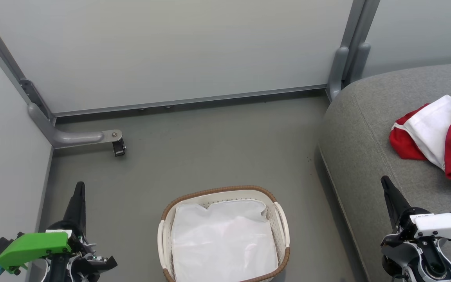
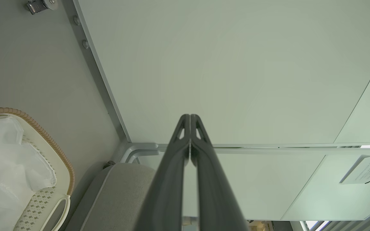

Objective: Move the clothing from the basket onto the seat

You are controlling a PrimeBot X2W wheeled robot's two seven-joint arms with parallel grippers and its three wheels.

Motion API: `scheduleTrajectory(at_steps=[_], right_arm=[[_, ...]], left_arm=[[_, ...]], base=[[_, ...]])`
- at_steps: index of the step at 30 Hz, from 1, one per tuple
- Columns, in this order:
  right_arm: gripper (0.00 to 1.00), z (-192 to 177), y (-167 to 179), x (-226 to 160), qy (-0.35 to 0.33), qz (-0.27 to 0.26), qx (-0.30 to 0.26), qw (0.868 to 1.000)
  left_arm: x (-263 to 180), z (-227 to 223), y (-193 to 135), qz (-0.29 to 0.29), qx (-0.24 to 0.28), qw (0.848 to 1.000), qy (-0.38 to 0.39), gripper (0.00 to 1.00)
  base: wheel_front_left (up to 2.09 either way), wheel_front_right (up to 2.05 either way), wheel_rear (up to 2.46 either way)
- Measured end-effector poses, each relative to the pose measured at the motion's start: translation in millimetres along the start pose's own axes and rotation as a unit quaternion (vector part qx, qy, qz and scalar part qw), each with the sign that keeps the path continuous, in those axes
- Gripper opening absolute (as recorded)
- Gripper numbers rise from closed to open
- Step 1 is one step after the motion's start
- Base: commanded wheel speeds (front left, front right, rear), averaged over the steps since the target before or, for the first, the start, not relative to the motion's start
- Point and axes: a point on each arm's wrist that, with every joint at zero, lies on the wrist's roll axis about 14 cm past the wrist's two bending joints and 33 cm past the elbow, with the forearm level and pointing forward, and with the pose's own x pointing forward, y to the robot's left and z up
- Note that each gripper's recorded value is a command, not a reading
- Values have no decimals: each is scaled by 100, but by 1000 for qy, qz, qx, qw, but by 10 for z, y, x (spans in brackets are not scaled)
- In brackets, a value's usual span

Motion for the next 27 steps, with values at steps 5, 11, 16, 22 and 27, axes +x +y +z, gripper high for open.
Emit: scheduleTrajectory(at_steps=[5, 11, 16, 22, 27], right_arm=[[0, 0, 0, 0, 0, 0, 0, 1000], [0, 0, 0, 0, 0, 0, 0, 1000], [0, 0, 0, 0, 0, 0, 0, 1000], [0, 0, 0, 0, 0, 0, 0, 1000], [0, 0, 0, 0, 0, 0, 0, 1000]], left_arm=[[0, 0, 1, 0, 0, 1000, 0, 0], [0, 0, 0, 0, 0, 1000, 0, 0], [0, 0, 1, 0, 0, 1000, 0, 0], [0, 0, 0, 0, 0, 1000, 0, 0], [0, 0, 1, 0, 0, 1000, 0, 0]], base=[[0, 0, 0], [0, 0, 0], [0, 0, 0], [0, 0, 0], [0, 0, 0]])
